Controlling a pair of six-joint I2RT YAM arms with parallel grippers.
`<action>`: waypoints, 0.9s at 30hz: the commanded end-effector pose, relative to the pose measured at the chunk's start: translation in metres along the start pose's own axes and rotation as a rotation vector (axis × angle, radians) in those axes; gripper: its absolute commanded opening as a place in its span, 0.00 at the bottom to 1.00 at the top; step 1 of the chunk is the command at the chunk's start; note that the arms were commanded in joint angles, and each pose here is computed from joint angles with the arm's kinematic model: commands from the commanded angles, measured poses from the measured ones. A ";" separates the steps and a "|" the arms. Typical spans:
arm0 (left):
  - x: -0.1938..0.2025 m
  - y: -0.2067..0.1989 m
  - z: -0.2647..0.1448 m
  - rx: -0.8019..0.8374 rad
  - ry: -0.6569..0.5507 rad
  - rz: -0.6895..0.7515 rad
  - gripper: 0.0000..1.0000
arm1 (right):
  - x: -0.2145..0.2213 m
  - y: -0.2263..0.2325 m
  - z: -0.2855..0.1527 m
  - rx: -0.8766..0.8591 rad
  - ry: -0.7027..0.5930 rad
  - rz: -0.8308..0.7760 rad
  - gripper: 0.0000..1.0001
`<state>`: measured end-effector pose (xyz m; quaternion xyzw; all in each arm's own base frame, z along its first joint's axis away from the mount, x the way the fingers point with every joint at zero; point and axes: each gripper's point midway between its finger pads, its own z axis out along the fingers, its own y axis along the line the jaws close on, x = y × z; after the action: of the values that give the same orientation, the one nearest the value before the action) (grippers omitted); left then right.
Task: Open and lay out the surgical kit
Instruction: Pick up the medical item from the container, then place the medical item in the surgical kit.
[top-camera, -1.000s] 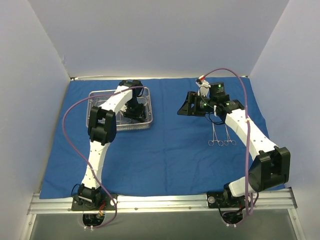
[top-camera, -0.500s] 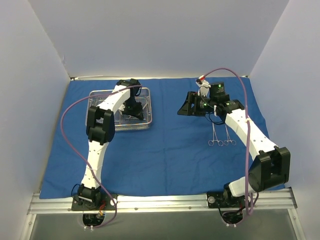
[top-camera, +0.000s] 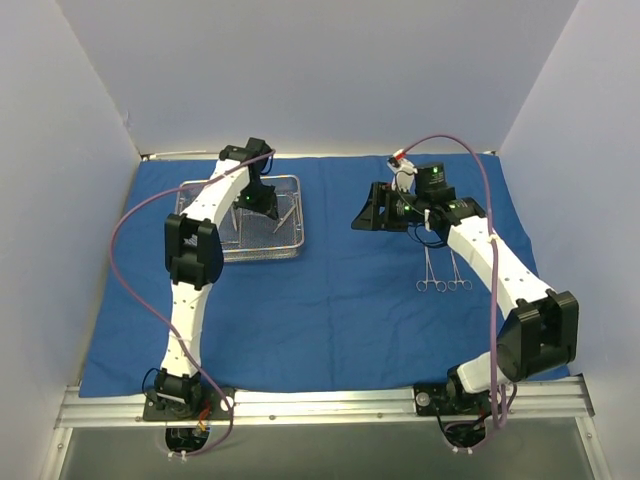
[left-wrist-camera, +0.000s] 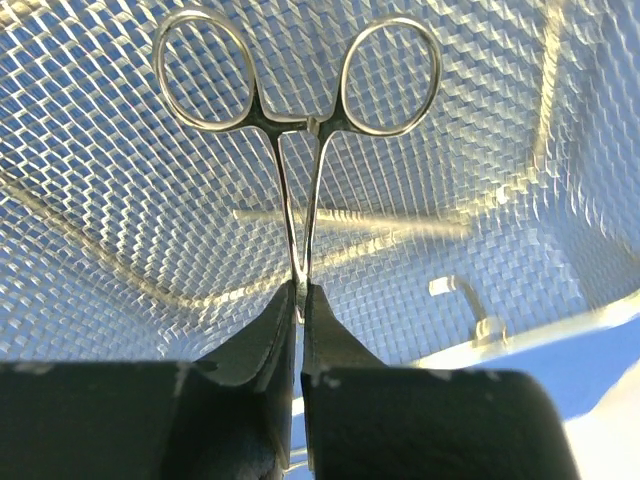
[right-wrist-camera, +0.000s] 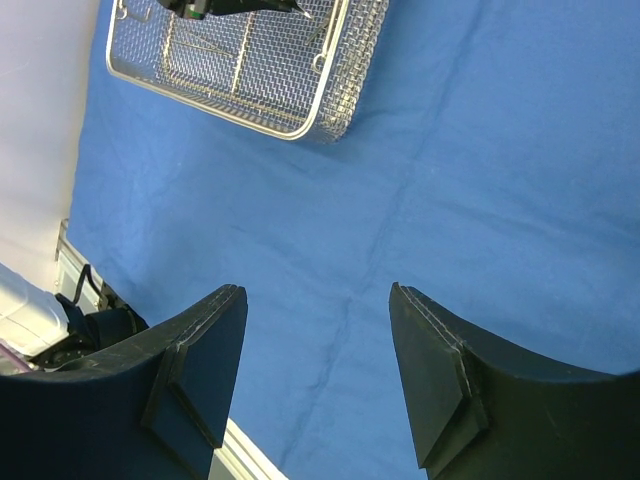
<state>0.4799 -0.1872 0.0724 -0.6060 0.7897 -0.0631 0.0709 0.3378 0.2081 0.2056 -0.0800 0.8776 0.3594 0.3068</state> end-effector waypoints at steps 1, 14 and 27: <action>0.004 -0.021 -0.075 0.182 0.012 0.130 0.02 | -0.016 0.011 0.000 -0.023 -0.018 -0.036 0.59; 0.052 0.036 -0.185 0.671 0.055 1.162 0.02 | -0.035 0.026 0.020 -0.132 0.022 -0.024 0.57; 0.090 0.123 -0.208 0.916 0.225 1.528 0.02 | -0.069 0.090 0.045 -0.304 0.025 0.056 0.60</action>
<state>0.3068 -0.2116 0.2110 0.0851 0.9351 -0.2814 0.1980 0.3897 0.2717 0.2536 -0.0914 0.8391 0.4549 0.2841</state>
